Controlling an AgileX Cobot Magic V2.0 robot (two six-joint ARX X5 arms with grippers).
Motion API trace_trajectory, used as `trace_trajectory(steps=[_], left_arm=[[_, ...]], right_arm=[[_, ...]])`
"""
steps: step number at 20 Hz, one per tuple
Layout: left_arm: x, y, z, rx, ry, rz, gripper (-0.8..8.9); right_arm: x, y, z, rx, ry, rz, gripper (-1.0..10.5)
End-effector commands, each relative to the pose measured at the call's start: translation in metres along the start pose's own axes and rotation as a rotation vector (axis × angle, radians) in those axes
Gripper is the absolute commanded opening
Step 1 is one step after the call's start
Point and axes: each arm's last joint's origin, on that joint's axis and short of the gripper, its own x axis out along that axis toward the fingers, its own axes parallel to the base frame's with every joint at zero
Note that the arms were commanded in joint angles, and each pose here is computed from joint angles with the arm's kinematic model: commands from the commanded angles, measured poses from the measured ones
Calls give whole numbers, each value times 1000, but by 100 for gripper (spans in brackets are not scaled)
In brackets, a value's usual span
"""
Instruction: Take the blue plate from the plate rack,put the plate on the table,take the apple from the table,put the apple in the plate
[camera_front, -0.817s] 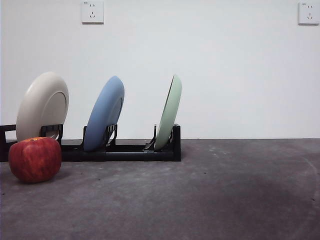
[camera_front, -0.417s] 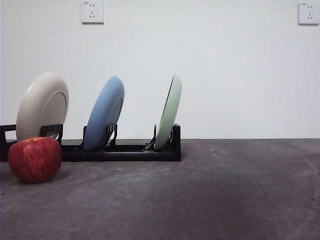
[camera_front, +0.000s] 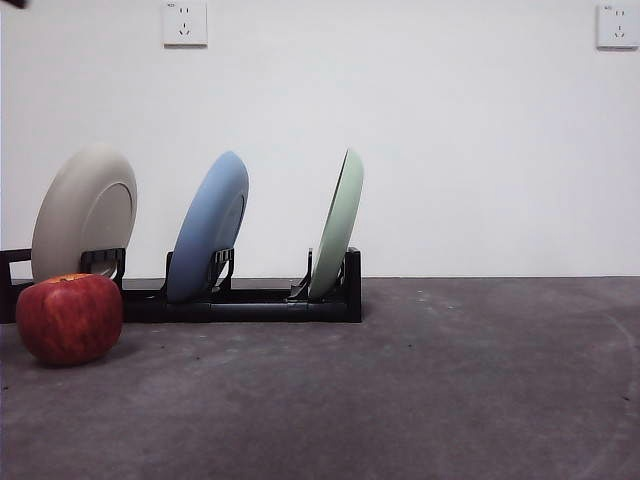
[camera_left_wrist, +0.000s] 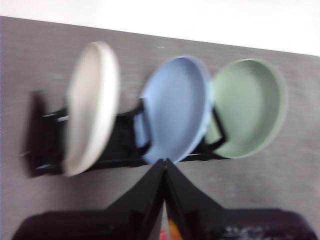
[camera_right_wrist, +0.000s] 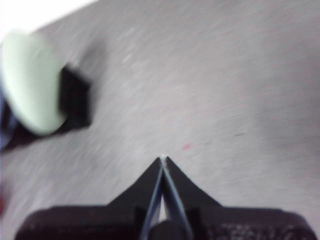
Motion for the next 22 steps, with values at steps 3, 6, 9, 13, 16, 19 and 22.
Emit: trace_trajectory(steps=[3,6,9,13,16,19,22], left_arm=[[45,-1,39,-26,102,-155,-5],[80,2,63,-53,167,-241,-5],[116,-1,83,-53,203,-285,-5],[161,-9,98,-49,257,-308,-4],[195,-16,99,-52,319,-321,48],[223,-22,93,-95,362,-321,300],[237,-23,85,-126,384,-241,324]], right_arm=[[25,3,10,-32,160,125,0],[41,4,8,-43,269,251,0],[50,2,6,-29,341,271,0],[52,2,5,-23,354,268,0],[52,2,5,-18,356,267,0],[51,1,3,-12,372,263,0],[51,1,2,-7,390,258,0]])
